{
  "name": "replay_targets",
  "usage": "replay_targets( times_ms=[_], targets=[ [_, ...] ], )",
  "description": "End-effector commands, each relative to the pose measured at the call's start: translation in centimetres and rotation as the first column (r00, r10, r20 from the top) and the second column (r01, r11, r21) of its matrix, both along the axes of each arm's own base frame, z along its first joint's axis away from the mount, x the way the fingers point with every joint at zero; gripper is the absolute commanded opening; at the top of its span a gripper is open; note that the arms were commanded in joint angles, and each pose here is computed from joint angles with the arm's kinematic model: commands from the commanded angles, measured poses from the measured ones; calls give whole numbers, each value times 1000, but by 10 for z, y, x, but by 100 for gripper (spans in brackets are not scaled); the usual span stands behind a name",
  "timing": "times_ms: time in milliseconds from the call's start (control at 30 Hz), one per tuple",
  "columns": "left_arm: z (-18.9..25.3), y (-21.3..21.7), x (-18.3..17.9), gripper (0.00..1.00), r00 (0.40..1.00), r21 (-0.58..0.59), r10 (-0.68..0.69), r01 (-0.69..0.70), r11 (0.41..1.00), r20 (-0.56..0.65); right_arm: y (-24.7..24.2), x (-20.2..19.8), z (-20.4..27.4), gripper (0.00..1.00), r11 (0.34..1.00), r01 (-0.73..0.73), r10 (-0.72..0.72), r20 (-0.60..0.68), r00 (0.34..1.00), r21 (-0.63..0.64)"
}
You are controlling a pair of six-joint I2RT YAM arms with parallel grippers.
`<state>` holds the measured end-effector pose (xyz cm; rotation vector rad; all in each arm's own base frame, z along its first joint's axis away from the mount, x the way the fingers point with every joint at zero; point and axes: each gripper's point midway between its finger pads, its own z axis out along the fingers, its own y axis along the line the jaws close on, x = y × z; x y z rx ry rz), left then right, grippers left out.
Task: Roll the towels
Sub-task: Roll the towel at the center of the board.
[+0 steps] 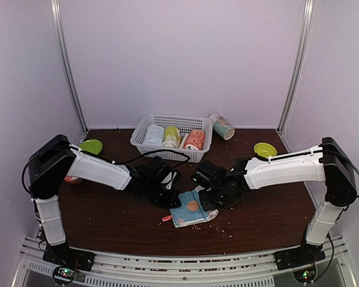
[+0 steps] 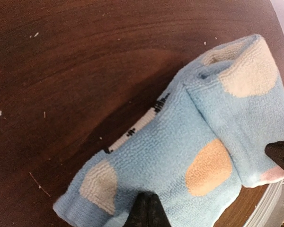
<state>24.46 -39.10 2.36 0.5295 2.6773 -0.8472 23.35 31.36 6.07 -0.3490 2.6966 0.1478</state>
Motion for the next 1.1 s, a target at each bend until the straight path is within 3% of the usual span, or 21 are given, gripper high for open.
replay_targets(
  times_ms=[0, 167, 733, 1067],
  targets=[
    [-13, 5, -2, 1, 1000, 13, 12, -12, 1000, -13, 17, 3, 9, 0, 999, 4, -5, 24, 1000, 47],
    [-15, 6, -4, 0, 1000, 11, 13, -13, 1000, -17, 32, 1, 14, 9, 993, -13, 11, 15, 1000, 114],
    [-15, 6, -6, 0, 1000, 4, 8, -8, 1000, -20, 71, -13, 10, 18, 951, -89, 110, -54, 993, 295],
    [1, 13, -8, 0, 1000, 16, -3, 3, 1000, 2, 74, -27, -15, 24, 940, -110, 154, -115, 981, 322]
  ],
)
